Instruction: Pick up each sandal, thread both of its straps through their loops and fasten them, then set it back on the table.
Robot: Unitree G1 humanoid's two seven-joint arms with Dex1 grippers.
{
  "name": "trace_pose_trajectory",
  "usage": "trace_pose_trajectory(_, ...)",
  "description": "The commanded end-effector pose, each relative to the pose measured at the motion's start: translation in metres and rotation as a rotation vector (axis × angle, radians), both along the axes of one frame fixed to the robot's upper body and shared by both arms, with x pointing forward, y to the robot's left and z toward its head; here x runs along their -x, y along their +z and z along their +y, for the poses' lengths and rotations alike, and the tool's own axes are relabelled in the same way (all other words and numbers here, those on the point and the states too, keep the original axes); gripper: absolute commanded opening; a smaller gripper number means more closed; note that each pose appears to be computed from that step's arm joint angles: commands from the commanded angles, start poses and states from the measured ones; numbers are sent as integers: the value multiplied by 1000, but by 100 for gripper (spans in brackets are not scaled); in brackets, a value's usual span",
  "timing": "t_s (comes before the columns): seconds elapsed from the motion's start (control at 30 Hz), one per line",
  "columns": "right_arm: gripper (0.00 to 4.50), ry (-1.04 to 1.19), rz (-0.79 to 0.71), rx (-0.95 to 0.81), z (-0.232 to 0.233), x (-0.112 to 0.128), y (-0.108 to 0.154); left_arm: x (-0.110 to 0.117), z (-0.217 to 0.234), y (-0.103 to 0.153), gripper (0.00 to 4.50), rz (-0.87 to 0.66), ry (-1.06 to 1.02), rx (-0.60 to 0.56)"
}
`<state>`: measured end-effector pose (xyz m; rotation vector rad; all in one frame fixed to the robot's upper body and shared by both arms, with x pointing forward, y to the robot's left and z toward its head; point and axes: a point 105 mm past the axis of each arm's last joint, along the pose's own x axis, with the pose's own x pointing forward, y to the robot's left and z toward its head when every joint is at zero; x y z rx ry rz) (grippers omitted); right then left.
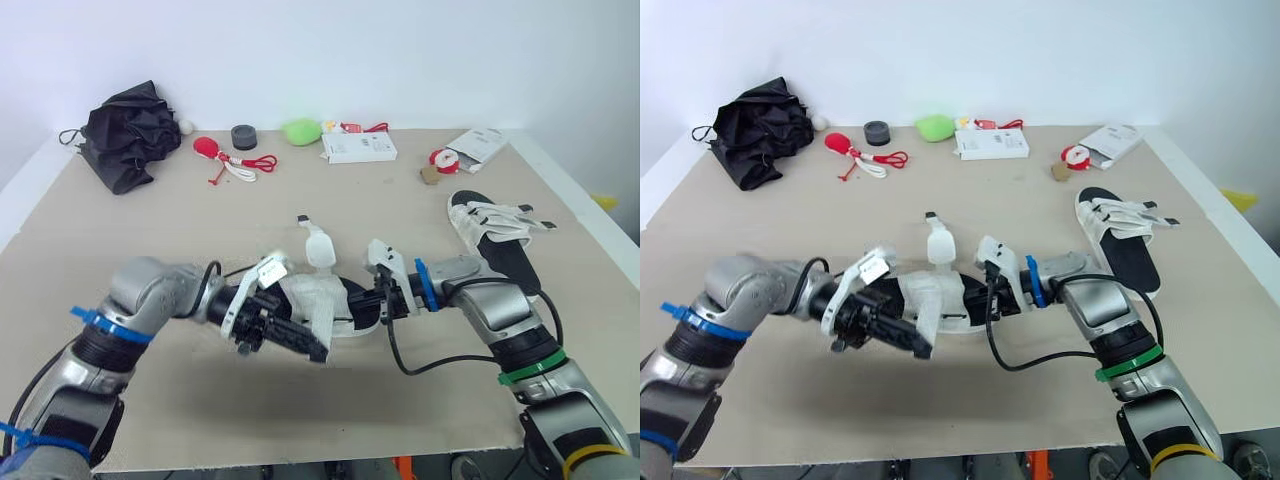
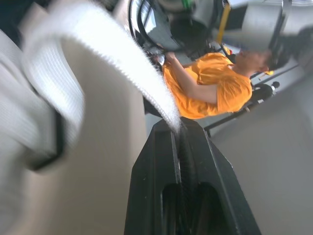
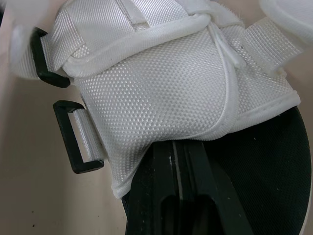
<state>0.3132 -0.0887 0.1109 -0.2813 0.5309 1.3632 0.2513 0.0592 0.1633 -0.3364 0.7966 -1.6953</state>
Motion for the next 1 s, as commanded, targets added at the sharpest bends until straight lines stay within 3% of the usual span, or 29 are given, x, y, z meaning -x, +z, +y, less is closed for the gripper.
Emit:
trace_pose_trajectory(0.03, 0, -40, 39, 53, -4, -1, -19, -26, -5, 29, 5, 64, 100, 119)
trace_pose_trajectory(0.27, 0, -48, 30, 49, -3, -2, -19, -72, -19, 49, 5, 265, 344, 245)
trace_pose_trajectory(0.43, 0, -54, 28, 48, -4, -3, -19, -87, -15, 54, 5, 363, 436, 281)
trace_pose_trajectory(0.7, 0, -58, 26, 44, -2, -3, -21, -86, -12, 40, 5, 451, 479, 268)
trace_pose_trajectory(1.0, 0, -57, 29, 39, 0, -3, -21, -76, -12, 7, 5, 576, 479, 228)
